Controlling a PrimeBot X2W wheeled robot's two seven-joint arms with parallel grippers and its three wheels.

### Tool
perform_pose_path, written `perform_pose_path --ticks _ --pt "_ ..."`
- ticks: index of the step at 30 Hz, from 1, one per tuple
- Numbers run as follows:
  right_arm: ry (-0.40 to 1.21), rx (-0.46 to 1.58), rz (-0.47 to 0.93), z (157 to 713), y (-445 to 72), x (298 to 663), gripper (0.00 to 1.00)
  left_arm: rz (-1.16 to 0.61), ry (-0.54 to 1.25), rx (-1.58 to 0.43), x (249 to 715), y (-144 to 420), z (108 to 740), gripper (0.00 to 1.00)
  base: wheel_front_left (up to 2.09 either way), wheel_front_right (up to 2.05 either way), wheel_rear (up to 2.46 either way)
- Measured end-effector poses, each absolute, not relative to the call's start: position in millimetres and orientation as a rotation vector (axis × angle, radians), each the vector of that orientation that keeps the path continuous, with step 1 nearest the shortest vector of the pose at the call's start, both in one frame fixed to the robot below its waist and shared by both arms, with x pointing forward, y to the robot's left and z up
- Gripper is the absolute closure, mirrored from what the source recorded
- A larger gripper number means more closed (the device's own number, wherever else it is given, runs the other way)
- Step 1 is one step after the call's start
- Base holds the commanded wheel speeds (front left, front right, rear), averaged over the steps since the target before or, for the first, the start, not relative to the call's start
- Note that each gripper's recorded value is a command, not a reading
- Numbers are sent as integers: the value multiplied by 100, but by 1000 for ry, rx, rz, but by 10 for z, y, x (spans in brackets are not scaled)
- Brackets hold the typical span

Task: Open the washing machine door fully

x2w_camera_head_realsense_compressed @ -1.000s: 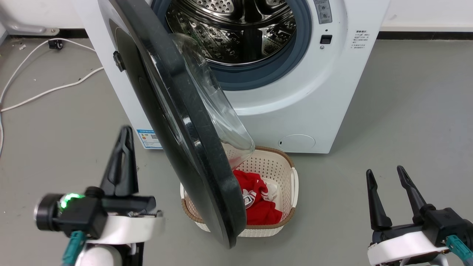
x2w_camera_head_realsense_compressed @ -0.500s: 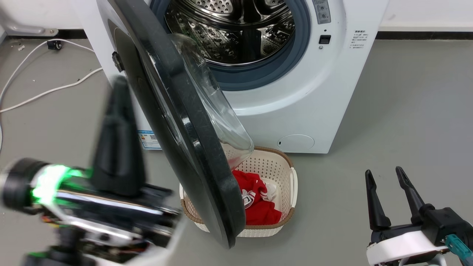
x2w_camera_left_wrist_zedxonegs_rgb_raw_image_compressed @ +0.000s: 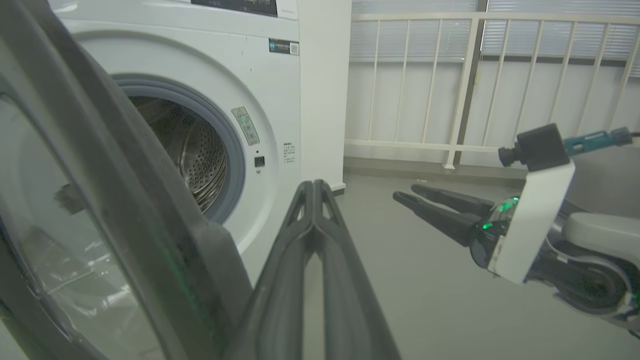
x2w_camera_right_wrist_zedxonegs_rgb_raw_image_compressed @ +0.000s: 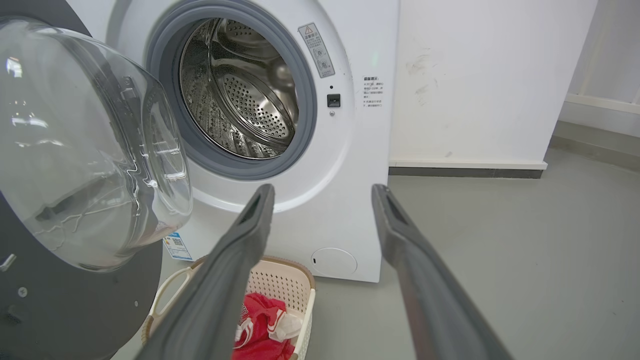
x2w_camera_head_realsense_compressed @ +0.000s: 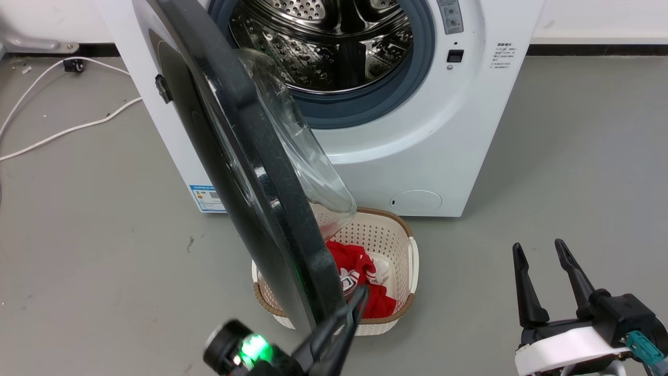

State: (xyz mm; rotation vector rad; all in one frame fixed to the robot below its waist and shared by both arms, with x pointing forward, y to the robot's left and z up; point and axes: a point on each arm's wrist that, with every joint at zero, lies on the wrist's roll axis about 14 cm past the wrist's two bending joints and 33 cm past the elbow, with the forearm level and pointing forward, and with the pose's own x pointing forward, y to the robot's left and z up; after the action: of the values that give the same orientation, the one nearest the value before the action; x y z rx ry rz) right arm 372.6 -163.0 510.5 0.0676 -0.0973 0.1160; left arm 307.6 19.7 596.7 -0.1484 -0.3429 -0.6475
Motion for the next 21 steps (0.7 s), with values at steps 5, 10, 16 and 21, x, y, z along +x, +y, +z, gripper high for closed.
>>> perform_pose_path --ticks 5,10,16,21 --pt "-90 73 123 5080 -1604 3737 0 -688 -142 -150 2940 107 5402 100 0 0 0" --pt "-85 74 133 5067 -1571 3737 0 -703 -109 -137 2999 36 5275 100 0 0 0" --pt "-76 78 137 5039 -1555 3737 0 -688 -152 -113 3256 -13 5371 100 0 0 0" --pt "-67 85 128 5009 -1581 3723 0 -655 -181 -111 3448 -18 5461 100 0 0 0"
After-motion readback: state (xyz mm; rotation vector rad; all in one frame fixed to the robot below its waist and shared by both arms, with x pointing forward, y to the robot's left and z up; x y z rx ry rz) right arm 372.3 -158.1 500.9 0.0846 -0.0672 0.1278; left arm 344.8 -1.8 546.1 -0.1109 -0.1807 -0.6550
